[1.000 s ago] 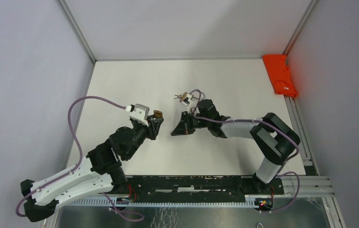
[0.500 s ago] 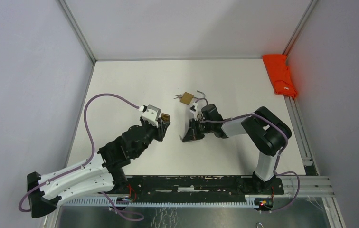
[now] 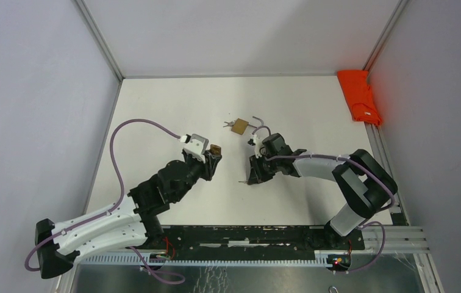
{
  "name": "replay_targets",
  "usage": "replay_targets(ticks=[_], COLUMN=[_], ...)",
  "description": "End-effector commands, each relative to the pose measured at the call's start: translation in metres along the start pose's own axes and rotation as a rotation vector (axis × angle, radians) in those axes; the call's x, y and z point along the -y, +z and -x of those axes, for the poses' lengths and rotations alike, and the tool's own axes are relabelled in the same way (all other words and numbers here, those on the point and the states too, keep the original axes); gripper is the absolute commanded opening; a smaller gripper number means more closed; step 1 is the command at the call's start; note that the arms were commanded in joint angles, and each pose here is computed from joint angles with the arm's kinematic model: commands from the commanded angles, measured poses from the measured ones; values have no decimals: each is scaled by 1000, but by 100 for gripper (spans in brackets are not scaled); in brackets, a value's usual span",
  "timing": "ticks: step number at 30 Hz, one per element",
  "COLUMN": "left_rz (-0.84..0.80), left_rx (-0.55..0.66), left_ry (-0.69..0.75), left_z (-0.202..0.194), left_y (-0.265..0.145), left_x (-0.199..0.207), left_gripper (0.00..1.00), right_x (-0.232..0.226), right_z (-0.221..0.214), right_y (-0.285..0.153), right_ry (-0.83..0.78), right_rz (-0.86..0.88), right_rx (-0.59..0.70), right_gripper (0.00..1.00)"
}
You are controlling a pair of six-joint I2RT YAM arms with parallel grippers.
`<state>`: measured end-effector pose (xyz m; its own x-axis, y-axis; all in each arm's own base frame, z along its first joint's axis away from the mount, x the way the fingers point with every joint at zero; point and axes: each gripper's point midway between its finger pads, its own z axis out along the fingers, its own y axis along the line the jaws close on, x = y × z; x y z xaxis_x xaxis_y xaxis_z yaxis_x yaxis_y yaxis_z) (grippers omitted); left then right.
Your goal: Unlock with the key
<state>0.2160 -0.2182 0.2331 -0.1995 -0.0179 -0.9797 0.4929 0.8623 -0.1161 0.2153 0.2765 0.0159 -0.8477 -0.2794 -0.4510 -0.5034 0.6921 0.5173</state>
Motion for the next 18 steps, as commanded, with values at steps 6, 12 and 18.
replay_targets(ticks=[6, 12, 18], left_rz=[-16, -8, -1], left_rx=[73, 80, 82], left_ry=[-6, -6, -8], left_z=[24, 27, 28], left_y=[5, 3, 0], left_x=[6, 4, 1], left_gripper=[2, 2, 2], right_x=[22, 12, -17], right_z=[10, 19, 17], right_y=[-21, -13, -3], right_ry=[-186, -224, -205], right_rz=[-175, -140, 0], right_rx=[-71, -85, -75], right_gripper=[33, 36, 36])
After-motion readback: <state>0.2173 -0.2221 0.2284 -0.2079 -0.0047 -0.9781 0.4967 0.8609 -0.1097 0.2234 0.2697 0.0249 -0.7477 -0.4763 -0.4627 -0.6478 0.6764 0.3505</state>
